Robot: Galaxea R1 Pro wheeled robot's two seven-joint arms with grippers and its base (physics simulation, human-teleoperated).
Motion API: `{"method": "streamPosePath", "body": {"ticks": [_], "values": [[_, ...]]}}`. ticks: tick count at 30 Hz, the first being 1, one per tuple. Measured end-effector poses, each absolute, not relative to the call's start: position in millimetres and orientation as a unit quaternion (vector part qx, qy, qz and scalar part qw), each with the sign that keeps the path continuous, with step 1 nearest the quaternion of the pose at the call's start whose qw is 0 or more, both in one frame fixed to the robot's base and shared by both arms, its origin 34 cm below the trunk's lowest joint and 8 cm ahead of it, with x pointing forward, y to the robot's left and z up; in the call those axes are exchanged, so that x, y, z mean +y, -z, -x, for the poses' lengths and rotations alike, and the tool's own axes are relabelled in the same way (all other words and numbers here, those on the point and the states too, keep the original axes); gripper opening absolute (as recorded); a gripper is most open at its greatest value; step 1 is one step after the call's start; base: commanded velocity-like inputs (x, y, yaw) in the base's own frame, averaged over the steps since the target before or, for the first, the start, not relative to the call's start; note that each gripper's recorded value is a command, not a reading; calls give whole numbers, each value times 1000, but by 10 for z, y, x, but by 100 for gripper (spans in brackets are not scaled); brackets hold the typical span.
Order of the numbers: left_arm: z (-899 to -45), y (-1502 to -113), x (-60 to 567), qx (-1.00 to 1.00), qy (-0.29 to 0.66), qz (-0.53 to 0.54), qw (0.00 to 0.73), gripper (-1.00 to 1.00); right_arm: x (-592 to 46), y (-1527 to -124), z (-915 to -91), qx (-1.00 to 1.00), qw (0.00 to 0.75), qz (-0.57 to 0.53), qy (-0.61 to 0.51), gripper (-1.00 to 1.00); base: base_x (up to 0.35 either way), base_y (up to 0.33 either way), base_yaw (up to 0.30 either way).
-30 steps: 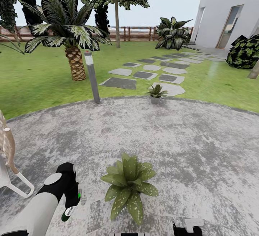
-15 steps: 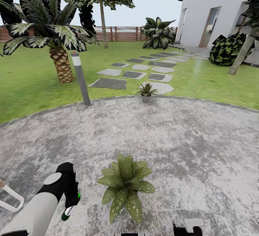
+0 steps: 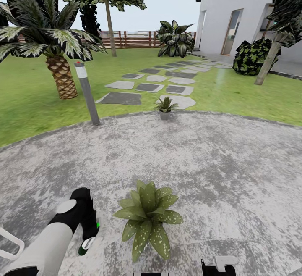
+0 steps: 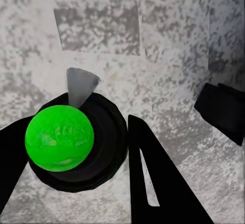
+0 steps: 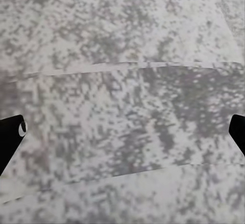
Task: Pick up the pesticide atomizer in the garden and spray insectifuge to fully cover both potted plants in the garden.
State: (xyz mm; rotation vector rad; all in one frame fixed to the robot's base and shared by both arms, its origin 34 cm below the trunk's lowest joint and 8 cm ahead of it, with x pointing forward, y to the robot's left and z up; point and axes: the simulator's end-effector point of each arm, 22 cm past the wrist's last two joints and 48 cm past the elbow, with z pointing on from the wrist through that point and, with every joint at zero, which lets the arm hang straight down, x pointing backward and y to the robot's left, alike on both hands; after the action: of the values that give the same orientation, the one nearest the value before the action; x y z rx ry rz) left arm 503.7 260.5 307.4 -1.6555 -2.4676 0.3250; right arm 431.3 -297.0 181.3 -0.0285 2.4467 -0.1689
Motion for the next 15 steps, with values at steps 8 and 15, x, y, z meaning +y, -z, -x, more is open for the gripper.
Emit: {"method": "streamPosePath", "body": {"ticks": [8,15], "values": [[-5302,-3307,2357,-819,-124,558,52,-100,-2970,-1814,-4316,939,338,11,65,100,0,0,-58],[-5243,-3290,2510,-830,-114,541,70,-100,-2970,-1816,-4319,939,338,10,65,100,11,106,-110]]}}
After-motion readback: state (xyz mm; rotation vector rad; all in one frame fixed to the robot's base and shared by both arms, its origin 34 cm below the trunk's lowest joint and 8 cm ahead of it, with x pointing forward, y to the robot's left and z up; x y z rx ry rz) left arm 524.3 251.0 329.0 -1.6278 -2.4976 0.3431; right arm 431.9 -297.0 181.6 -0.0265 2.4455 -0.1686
